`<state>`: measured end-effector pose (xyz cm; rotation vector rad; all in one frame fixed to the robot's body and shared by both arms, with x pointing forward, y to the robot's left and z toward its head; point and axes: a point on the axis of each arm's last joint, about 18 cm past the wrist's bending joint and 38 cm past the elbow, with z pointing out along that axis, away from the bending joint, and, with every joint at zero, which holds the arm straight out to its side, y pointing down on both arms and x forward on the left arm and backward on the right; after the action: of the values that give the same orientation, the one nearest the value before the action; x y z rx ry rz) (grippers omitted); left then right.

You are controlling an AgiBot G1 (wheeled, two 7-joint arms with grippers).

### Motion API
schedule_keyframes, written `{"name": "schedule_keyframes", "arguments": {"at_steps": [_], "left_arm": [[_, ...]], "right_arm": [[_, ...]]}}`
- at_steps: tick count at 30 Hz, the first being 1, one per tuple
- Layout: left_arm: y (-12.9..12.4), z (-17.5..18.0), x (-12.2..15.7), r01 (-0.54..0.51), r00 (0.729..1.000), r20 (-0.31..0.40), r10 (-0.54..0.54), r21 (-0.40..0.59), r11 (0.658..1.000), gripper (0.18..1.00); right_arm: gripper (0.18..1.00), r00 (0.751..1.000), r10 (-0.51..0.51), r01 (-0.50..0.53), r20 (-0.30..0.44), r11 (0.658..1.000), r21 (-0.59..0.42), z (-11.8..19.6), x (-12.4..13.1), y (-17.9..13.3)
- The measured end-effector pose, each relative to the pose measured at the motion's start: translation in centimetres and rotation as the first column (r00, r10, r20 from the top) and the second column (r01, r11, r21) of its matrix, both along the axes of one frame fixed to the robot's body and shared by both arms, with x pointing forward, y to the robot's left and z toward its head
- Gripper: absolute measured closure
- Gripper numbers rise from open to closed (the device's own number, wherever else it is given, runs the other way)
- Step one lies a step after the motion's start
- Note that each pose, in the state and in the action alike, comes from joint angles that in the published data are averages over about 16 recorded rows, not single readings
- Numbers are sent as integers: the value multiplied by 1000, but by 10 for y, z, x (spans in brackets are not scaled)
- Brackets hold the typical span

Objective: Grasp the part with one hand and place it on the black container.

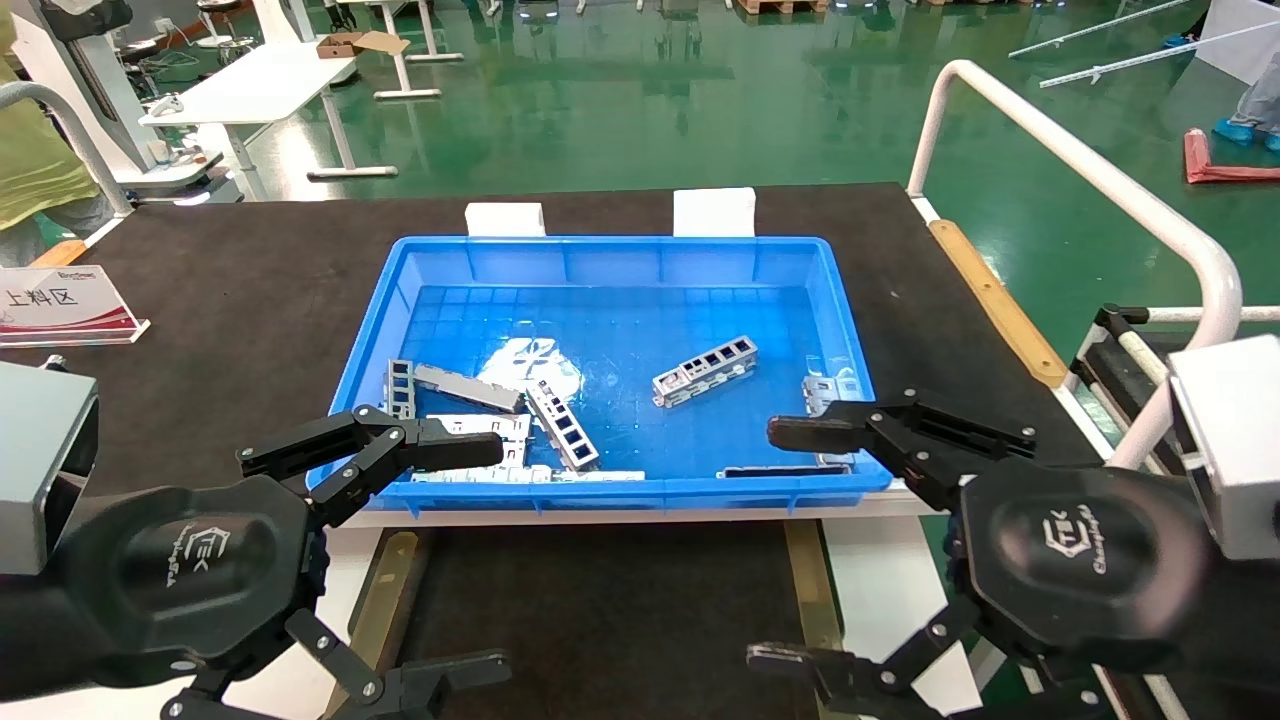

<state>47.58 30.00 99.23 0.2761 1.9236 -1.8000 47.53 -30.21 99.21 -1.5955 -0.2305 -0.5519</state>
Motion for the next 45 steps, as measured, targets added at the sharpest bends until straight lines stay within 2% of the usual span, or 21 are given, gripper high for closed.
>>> {"name": "schedule_keyframes", "arguments": {"at_steps": [34, 45], "left_arm": [[0, 0, 0, -1, 1000, 0, 1, 0, 1000, 184], [-2, -3, 11, -28, 1000, 7, 28, 9, 1000, 184]], "right_arm": [[178, 1000, -1, 1, 0, 1000, 0, 0, 0, 0], [178, 1000, -1, 1, 0, 1000, -1, 0, 0, 0]]}}
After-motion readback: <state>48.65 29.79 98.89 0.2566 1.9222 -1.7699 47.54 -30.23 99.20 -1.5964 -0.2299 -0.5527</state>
